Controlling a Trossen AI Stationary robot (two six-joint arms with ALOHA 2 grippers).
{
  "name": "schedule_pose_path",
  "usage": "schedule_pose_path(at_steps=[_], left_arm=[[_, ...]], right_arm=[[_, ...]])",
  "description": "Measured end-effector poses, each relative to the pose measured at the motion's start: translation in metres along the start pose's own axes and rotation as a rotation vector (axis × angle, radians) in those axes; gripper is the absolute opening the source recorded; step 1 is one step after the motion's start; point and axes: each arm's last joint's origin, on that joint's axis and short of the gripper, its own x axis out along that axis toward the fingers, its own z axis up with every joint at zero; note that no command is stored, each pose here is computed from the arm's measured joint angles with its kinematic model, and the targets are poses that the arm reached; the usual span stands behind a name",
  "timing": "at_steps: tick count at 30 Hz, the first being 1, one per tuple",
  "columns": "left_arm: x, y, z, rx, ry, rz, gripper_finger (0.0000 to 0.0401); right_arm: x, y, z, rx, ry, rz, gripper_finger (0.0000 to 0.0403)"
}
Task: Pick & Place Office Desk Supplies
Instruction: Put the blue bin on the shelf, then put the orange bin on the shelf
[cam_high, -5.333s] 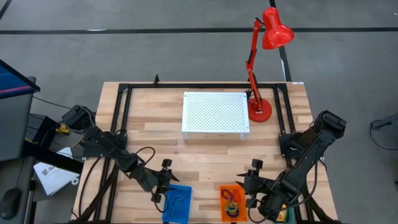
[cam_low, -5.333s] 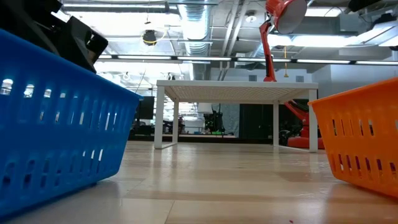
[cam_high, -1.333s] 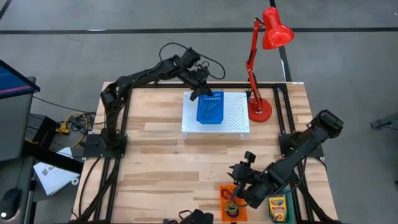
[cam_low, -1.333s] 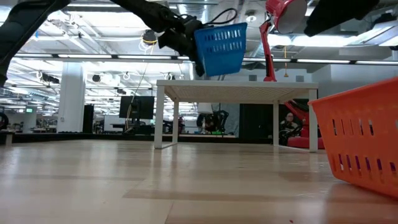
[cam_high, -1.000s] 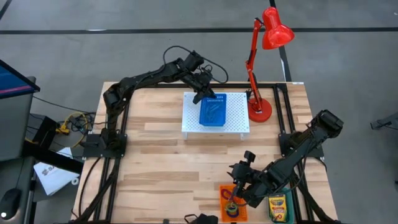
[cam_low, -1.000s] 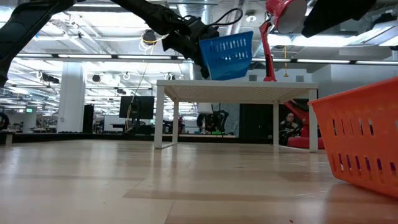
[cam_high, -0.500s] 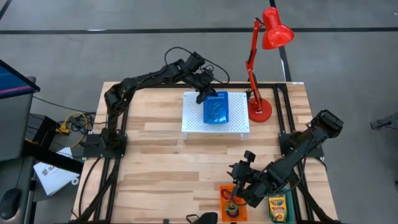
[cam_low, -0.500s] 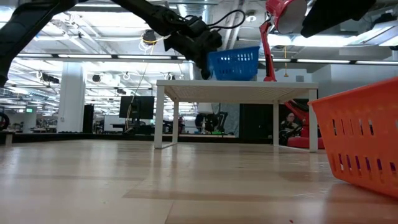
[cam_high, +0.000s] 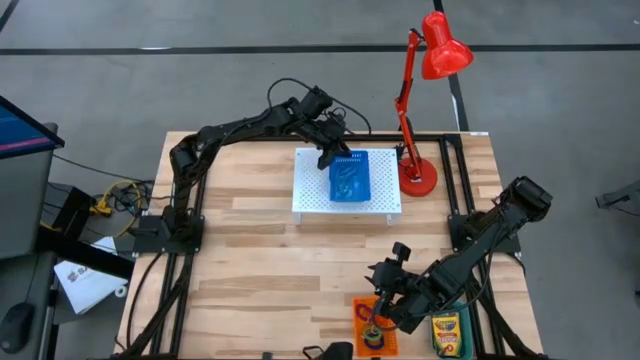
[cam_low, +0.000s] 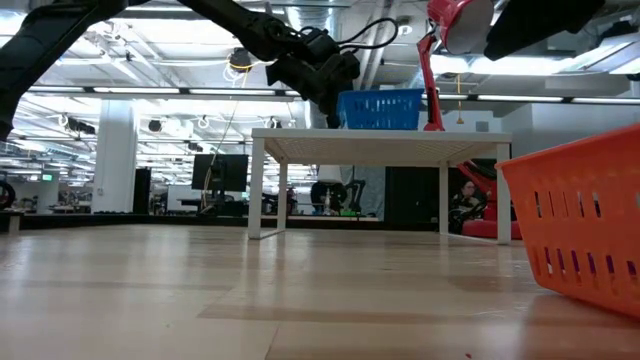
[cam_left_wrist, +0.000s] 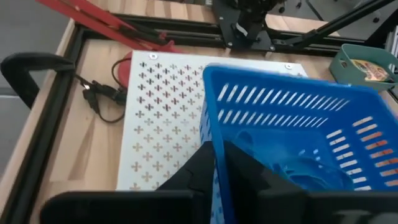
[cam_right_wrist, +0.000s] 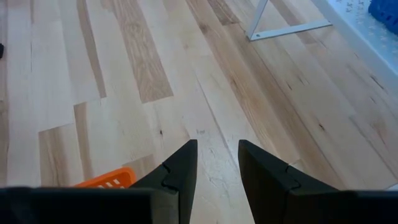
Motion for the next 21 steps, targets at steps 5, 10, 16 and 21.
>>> schedule_pose_path(at_steps=[5,10,16,21], left_arm=[[0.001,0.0,0.001,0.008,-0.006,0.011,0.0062],[0.001,0.002,0.003,0.024,-0.024,0.031,0.0098],[0.0,0.004,0.007,0.051,-0.052,0.087,0.0125],[-0.019,0.001,0.019,0.074,-0.059,0.203,0.0134]], right_arm=[[0.0,0.001,0.0,0.003,0.001,0.005,0.0113],[0.0,0.001,0.0,0.003,0.001,0.005,0.0113],[0.0,0.001,0.0,0.003,0.001,0.006,0.0113],[0.0,0.001,0.0,0.003,0.001,0.005,0.0113]])
